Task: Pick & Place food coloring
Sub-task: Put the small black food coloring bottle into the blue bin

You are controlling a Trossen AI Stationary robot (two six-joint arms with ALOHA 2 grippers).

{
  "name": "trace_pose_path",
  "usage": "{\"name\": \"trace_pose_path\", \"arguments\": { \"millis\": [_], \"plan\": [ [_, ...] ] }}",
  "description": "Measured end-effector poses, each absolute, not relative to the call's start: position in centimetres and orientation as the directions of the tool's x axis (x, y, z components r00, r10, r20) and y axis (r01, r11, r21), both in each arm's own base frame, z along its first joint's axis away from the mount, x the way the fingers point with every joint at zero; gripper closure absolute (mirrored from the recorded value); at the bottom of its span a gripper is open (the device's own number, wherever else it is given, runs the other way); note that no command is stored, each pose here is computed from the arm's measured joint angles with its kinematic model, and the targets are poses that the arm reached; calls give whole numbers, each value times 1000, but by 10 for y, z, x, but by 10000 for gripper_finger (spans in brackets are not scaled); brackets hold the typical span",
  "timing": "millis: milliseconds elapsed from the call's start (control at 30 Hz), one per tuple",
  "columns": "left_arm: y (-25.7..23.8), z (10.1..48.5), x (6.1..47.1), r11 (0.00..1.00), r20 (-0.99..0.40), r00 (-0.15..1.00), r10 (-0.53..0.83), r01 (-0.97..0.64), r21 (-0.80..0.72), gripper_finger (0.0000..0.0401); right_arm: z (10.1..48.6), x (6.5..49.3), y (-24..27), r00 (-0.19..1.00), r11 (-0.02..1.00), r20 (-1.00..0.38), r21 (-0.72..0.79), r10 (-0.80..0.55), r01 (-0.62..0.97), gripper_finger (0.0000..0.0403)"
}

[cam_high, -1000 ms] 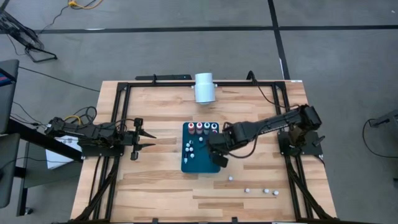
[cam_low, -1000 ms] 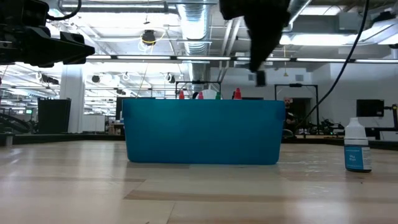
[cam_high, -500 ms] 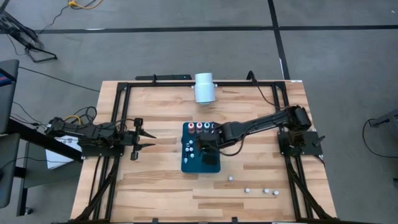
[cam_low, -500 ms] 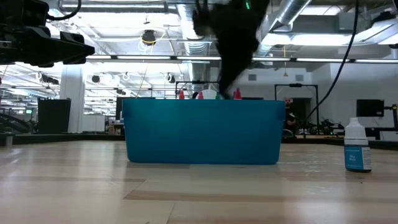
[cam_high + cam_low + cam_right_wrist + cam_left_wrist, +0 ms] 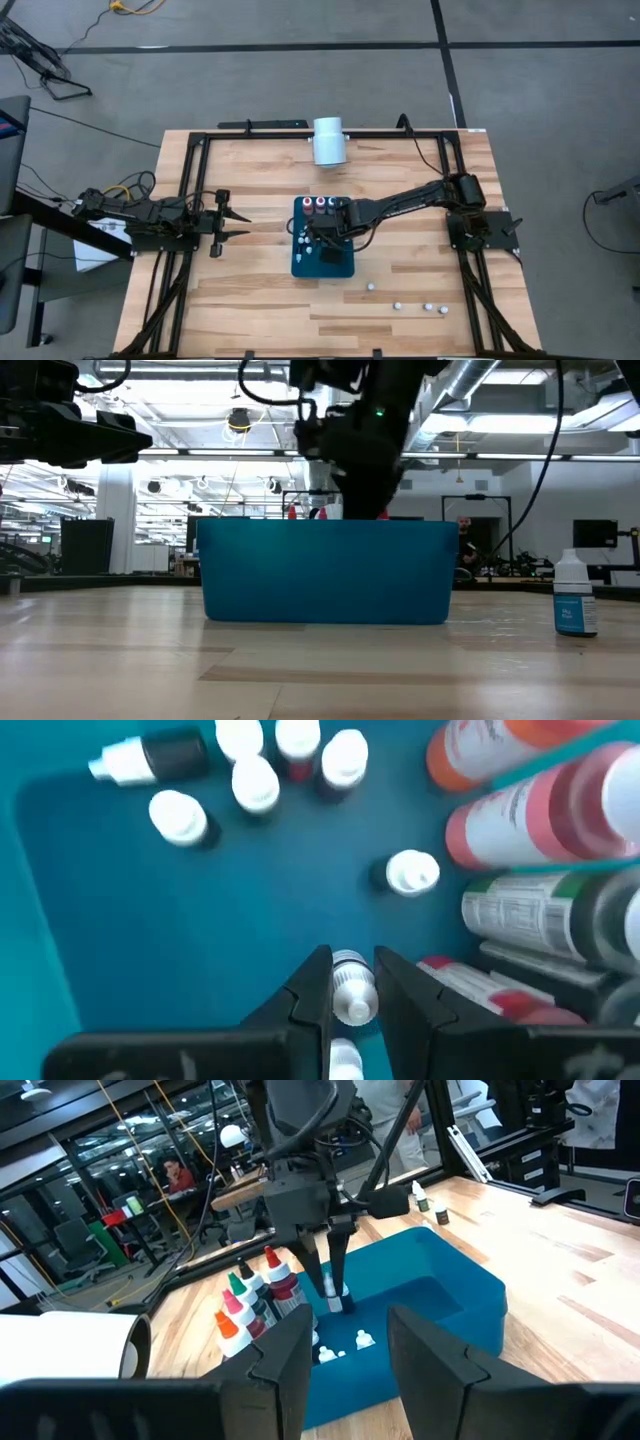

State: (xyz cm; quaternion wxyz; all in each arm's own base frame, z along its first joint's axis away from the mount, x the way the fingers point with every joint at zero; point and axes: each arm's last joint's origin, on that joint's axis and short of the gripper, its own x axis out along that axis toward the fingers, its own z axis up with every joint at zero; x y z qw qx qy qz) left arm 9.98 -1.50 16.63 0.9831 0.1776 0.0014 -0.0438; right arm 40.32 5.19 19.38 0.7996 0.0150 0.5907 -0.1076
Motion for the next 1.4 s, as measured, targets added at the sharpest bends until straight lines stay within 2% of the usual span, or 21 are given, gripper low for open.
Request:
{"name": "trace_pose_path", "arguments": {
  "millis": [67,700,1400],
  "plan": [
    [-15,166,100,933,-18,996,-86,86,350,278,192,408,52,307,976,-939,-95,-153,196,349],
    [-15,166,100,933,-17,996,-86,86,349,278,184,404,52,281,929,-939,-87,-197,359,349],
    [-15,166,100,933,-17,996,-85,86,349,278,166,405,58,284,924,-927,-136,-246,358,332]
  ]
}}
